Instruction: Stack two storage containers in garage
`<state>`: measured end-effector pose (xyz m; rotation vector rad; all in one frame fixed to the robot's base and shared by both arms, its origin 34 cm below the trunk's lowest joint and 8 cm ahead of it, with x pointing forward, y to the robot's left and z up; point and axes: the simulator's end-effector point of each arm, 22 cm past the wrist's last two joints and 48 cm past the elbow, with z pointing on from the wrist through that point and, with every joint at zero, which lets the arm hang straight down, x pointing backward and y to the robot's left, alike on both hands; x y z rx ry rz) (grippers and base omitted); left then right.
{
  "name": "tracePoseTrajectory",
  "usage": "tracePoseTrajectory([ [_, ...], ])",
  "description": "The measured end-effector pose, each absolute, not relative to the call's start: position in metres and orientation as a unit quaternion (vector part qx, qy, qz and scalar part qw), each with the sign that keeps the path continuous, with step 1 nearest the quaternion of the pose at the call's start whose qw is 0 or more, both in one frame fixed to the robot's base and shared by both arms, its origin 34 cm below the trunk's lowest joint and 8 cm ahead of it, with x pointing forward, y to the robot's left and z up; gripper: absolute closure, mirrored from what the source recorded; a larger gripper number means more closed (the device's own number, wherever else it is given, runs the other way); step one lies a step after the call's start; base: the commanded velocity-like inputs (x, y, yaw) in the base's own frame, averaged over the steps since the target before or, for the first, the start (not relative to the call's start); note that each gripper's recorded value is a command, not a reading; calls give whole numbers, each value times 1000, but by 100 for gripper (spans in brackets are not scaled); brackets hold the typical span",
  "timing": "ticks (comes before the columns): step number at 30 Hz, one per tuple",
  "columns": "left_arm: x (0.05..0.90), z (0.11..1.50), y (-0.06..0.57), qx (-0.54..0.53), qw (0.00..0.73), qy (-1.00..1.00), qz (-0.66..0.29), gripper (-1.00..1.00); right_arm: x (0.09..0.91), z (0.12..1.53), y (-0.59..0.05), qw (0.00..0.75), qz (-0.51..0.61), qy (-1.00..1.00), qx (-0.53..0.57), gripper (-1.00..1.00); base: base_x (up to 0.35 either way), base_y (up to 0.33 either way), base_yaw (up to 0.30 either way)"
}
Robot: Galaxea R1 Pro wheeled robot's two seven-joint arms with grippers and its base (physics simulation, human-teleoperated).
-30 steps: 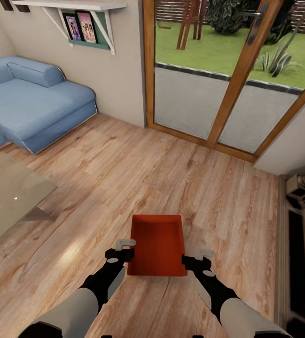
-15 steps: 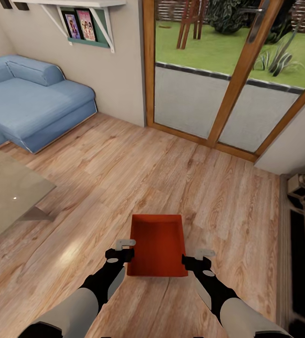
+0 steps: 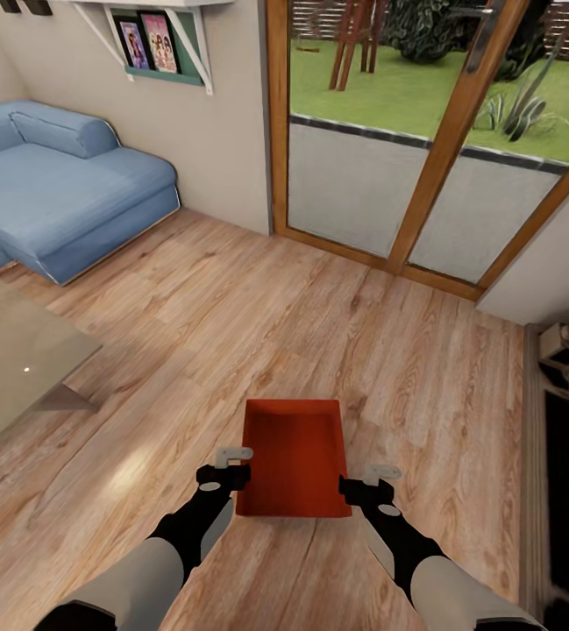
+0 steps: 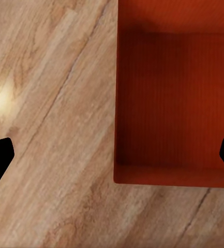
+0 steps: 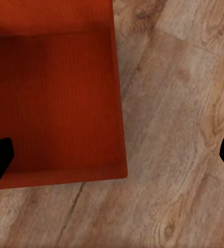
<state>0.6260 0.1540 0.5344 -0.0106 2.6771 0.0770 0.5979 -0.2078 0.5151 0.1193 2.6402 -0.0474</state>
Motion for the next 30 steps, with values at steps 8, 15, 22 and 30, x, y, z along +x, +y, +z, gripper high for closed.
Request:
tracePoseTrajectory([
  [8, 626, 523, 154, -5, 229, 973, 28, -100, 599, 504, -206, 247, -14, 968, 42, -100, 0, 0, 0],
  [15, 627, 513, 154, -5, 229, 973, 28, -100, 599, 494, -207, 244, -16, 969, 40, -100, 0, 0, 0],
  [22, 626, 502, 154, -5, 225, 974, 28, -100, 593, 480, -217, 225, -24, 973, 38, -100, 0, 0, 0],
  [30, 620, 487, 155, -3, 214, 976, 29, -100, 601, 469, -219, 210, -25, 977, 35, -100, 0, 0, 0],
])
